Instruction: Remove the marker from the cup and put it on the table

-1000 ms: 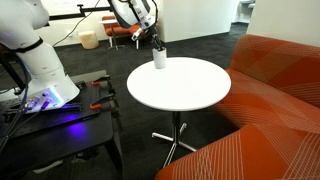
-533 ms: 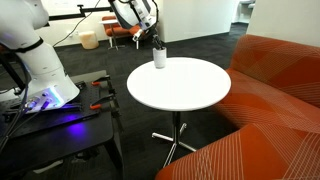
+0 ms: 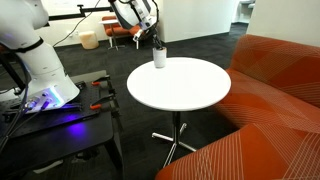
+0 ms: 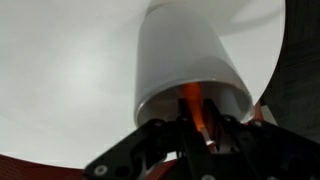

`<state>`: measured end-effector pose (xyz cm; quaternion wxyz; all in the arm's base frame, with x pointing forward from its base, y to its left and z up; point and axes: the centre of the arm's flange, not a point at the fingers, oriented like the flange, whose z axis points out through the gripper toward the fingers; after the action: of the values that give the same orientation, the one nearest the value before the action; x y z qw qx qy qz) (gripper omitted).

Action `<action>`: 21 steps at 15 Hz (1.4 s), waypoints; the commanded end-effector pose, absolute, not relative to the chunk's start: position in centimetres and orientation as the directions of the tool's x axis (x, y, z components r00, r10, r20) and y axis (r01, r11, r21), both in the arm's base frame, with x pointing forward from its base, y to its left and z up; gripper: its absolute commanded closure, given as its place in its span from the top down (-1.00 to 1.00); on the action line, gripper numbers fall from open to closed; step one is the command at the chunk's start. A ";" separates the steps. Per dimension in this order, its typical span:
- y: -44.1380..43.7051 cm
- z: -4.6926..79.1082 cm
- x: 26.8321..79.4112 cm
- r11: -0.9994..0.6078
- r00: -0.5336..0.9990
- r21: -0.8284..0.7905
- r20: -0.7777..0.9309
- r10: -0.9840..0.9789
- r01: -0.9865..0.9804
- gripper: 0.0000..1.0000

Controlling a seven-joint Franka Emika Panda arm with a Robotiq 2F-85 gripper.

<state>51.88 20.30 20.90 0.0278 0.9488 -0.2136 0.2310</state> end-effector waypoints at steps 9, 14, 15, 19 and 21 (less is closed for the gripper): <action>19.9 21.5 51.6 -0.909 0.793 -0.013 0.485 -0.370 -0.416 -0.91; 20.4 22.6 50.6 -0.914 0.794 -0.016 0.488 -0.362 -0.406 -0.91; 20.5 22.8 50.4 -0.914 0.795 -0.018 0.487 -0.362 -0.405 -0.91; 20.8 24.0 49.5 -0.915 0.792 -0.007 0.498 -0.353 -0.404 -0.91; 21.1 24.8 48.9 -0.917 0.789 -0.007 0.508 -0.347 -0.399 -0.91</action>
<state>50.66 21.19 22.67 0.0389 0.9473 -0.1988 0.2482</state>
